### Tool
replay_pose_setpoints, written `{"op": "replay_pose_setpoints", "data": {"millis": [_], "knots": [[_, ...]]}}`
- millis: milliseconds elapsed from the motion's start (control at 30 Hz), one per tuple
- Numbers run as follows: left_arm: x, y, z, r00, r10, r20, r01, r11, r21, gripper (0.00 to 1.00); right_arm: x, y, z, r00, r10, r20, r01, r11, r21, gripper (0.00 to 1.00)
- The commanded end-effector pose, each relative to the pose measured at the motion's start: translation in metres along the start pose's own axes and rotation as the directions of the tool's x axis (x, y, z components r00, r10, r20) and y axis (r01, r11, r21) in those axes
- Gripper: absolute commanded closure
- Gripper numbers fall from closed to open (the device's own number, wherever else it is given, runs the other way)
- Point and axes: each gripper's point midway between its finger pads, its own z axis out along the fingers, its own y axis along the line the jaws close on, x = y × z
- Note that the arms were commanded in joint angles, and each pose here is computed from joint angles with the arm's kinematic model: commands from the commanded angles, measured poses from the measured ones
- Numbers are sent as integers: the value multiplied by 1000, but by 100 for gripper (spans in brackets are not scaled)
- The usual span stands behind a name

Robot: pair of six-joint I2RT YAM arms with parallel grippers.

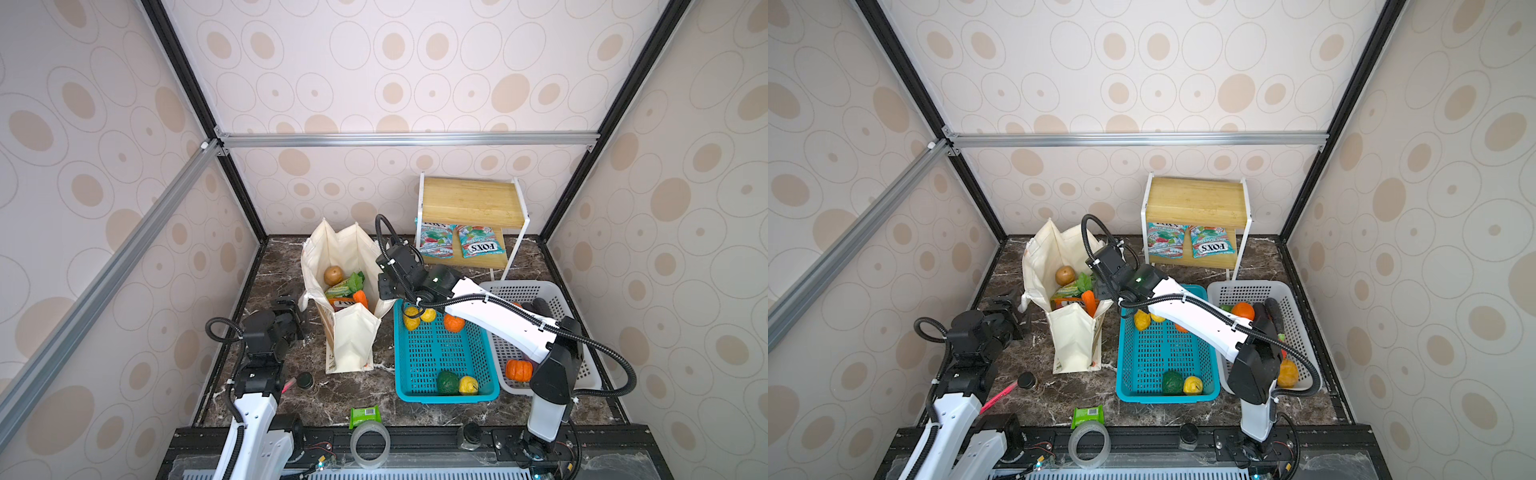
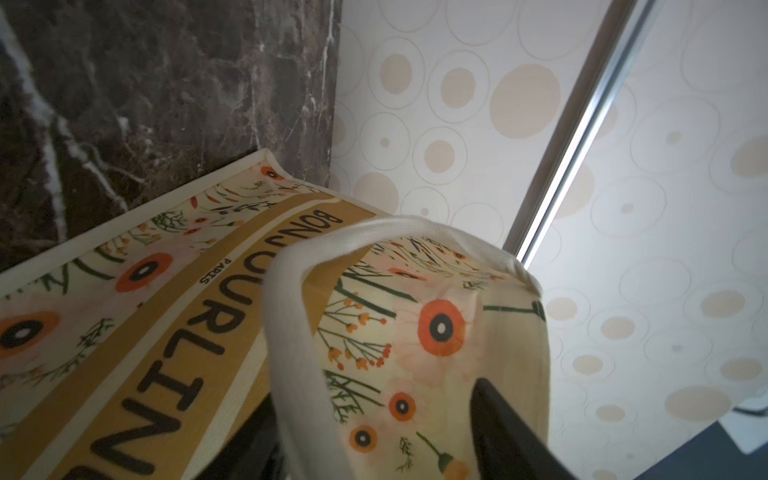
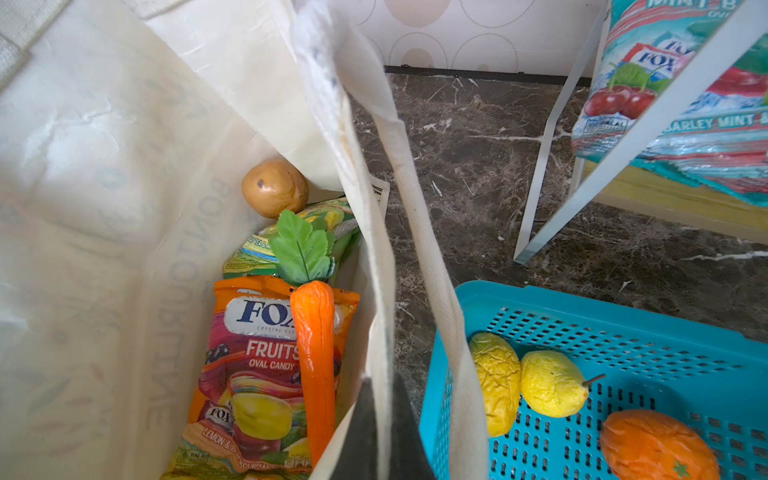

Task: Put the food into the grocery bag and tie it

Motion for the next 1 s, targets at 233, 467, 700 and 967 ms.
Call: {"op": "replay_pose_setpoints", "data": {"millis": [233, 467, 700, 967], "knots": [[-12, -78, -24, 899, 384, 213, -420, 893, 164, 100, -16, 3, -26, 999, -12, 37, 14, 999, -53, 47], [-21, -84, -43, 787, 529, 318, -587, 799, 126, 100, -39, -19, -65, 990, 24, 141, -24, 1000, -4, 0], [-18, -78, -45, 708, 643, 293, -684, 727, 60, 100, -36, -66, -112, 947, 191, 258, -183, 982, -55, 0], [-16, -67, -44, 716, 643, 272, -681, 729, 68, 100, 6, -101, -79, 889, 448, 97, -433, 890, -146, 17]]}}
